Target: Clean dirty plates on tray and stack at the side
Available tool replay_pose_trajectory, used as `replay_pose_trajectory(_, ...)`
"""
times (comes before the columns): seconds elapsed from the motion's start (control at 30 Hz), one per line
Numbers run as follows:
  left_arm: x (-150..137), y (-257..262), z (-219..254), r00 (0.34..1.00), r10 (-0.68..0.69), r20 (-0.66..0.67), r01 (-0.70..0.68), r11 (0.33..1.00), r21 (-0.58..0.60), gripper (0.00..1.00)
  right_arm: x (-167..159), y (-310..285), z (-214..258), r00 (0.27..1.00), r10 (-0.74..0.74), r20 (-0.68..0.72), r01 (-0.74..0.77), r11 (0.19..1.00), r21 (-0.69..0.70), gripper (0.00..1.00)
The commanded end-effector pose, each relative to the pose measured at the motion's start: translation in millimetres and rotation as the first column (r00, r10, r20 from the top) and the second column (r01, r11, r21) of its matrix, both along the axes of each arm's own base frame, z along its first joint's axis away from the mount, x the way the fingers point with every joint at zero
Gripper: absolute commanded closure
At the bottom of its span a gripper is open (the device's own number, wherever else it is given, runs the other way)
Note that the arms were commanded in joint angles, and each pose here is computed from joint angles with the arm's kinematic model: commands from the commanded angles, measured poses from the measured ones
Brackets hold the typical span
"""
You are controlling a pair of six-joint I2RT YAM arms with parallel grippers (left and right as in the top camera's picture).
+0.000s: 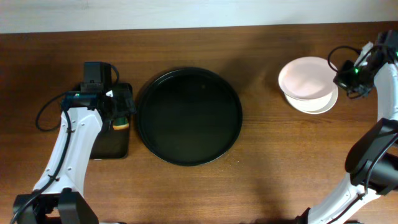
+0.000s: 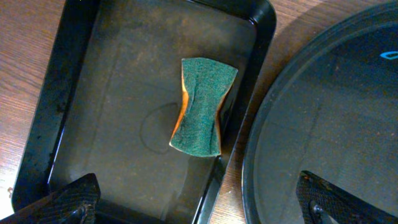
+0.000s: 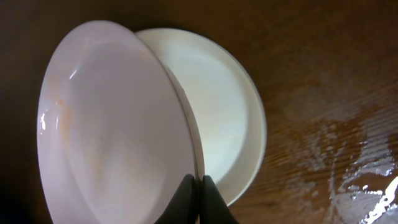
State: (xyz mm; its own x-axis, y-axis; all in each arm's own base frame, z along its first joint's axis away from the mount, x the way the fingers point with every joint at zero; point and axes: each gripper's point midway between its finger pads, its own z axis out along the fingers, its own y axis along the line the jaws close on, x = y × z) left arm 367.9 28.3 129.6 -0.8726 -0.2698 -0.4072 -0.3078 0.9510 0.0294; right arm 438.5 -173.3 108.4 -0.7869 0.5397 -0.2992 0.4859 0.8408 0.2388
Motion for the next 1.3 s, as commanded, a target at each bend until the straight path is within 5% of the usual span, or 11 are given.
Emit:
replay_pose_trajectory(0.0, -1.7, 0.2, -0.6, 1.0, -0.003, -0.003, 0.003, 1.0, -0.001, 0.01, -4.9, -8.4, -20.0, 1.0, -0.013, -0.012, 0.013, 1.0, 0.009, 0.96)
replay_pose_trajectory(0.1, -1.7, 0.2, -0.6, 1.0, -0.003, -0.003, 0.003, 1.0, -0.001, 0.01, -6.8, -11.6, -27.7, 1.0, -0.017, -0.025, 0.017, 1.0, -0.012, 0.96)
replay_pose_trajectory(0.17, -1.7, 0.2, -0.6, 1.0, -0.003, -0.003, 0.003, 1.0, -0.001, 0.01, -9.6, -18.3, -28.5, 0.999, -0.032, -0.042, 0.03, 0.998, -0.049, 0.68)
replay_pose_trajectory(0.2, -1.7, 0.2, -0.6, 1.0, -0.003, -0.003, 0.003, 1.0, -0.001, 0.01, -12.1, -20.4, -28.3, 0.998, -0.038, -0.054, 0.035, 0.997, -0.061, 0.33)
replay_pose_trajectory(0.27, -1.7, 0.2, -0.6, 1.0, -0.003, -0.003, 0.003, 1.0, -0.001, 0.01, -13.2, -19.8, -14.5, 0.998, -0.038, -0.052, 0.035, 0.997, -0.062, 0.17)
replay_pose_trajectory(0.33, -1.7, 0.2, -0.6, 1.0, -0.003, -0.003, 0.003, 1.0, -0.001, 0.01, -11.9, -18.0, 19.1, 0.999, -0.034, -0.027, 0.032, 0.997, -0.072, 0.14)
replay_pose_trajectory(0.47, -1.7, 0.2, -0.6, 1.0, -0.003, -0.003, 0.003, 1.0, -0.001, 0.01, -15.8, 61.4, 104.3, 0.955, 0.291, 0.058, -0.294, 0.955, 0.04, 0.07)
replay_pose_trajectory(0.5, -1.7, 0.2, -0.6, 1.0, -0.003, -0.003, 0.003, 1.0, -0.001, 0.01, -17.6, 77.2, 112.9, 0.94, 0.336, 0.053, -0.338, 0.94, 0.041, 0.0)
replay_pose_trajectory(0.67, -1.7, 0.2, -0.6, 1.0, -0.003, -0.003, 0.003, 1.0, -0.001, 0.01, -12.9, 127.2, 112.1, 0.896, 0.442, 0.03, -0.443, 0.895, 0.049, 0.01)
replay_pose_trajectory(1.03, -1.7, 0.2, -0.6, 1.0, -0.003, -0.003, 0.003, 1.0, -0.001, 0.01, -13.3, 131.1, 112.8, 0.892, 0.451, 0.027, -0.452, 0.891, 0.042, 0.01)
replay_pose_trajectory(1.27, -1.7, 0.2, -0.6, 1.0, -0.003, -0.003, 0.003, 1.0, -0.001, 0.01, -87.2, 142.7, 278.4, 0.81, 0.465, 0.359, -0.382, 0.881, -0.279, 0.01)
